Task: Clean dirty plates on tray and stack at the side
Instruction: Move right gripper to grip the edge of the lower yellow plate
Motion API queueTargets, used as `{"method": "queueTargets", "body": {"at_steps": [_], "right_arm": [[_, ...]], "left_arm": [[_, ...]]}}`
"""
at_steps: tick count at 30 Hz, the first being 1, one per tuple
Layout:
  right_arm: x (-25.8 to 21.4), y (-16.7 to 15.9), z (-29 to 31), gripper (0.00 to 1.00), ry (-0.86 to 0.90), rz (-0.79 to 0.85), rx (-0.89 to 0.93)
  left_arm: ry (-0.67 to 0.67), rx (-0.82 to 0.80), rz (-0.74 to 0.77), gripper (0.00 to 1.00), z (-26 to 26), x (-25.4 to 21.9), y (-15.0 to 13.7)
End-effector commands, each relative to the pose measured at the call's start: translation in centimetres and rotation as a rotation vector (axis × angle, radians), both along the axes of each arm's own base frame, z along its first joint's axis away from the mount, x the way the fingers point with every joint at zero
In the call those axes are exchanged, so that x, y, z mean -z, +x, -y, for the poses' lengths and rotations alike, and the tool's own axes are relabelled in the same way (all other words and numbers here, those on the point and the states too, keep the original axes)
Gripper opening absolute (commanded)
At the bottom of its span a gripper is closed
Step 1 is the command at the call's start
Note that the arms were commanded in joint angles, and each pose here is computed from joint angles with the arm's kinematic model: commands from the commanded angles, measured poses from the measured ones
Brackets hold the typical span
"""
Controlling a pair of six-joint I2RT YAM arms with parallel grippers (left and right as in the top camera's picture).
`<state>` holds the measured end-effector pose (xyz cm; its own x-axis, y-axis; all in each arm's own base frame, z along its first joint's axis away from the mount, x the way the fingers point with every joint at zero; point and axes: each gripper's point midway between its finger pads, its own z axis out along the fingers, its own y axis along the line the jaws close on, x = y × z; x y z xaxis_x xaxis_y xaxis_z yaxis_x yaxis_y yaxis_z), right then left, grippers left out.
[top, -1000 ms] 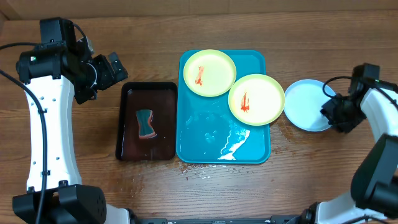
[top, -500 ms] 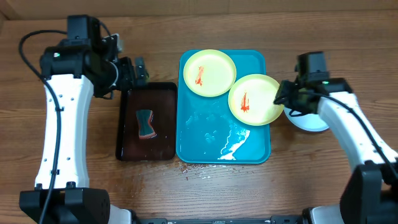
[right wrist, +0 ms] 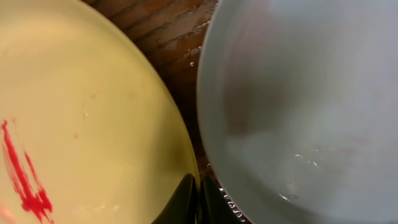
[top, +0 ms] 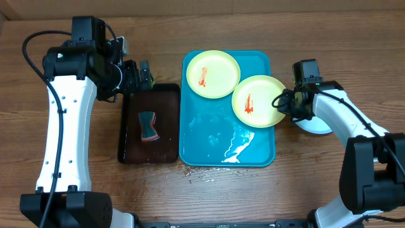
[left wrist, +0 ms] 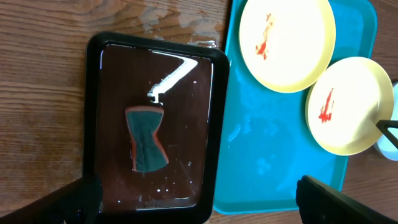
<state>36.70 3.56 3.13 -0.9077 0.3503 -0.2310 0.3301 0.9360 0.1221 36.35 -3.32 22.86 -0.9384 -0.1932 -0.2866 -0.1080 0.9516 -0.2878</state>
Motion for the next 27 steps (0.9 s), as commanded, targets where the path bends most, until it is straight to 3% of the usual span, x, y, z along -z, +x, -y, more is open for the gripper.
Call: {"method": "queueTargets", "body": {"at_steps": [1, 14, 23, 27], "right_arm": [[-0.1, -0.1, -0.2, 0.04, 0.02, -0.002, 0.022], [-9.5, -1.8, -2.8, 0.04, 0.036, 0.142, -0.062], [-8.0, -5.5, -7.6, 0.04, 0.032, 0.055, -0.213], [-6.6, -6.7, -8.4, 0.04, 0.051, 0.02, -0.158]], "left_arm": [[0.024, 0.019, 0.023, 1.0, -0.3, -0.5, 0.2], [0.045, -0.044, -0.061, 1.0, -1.0, 2.1, -0.8], [0.086, -0.127, -0.199, 0.92, -1.9, 9.4, -2.8], [0.096, -0.123, -0.212, 0.84, -1.6, 12.6, -3.2]]}}
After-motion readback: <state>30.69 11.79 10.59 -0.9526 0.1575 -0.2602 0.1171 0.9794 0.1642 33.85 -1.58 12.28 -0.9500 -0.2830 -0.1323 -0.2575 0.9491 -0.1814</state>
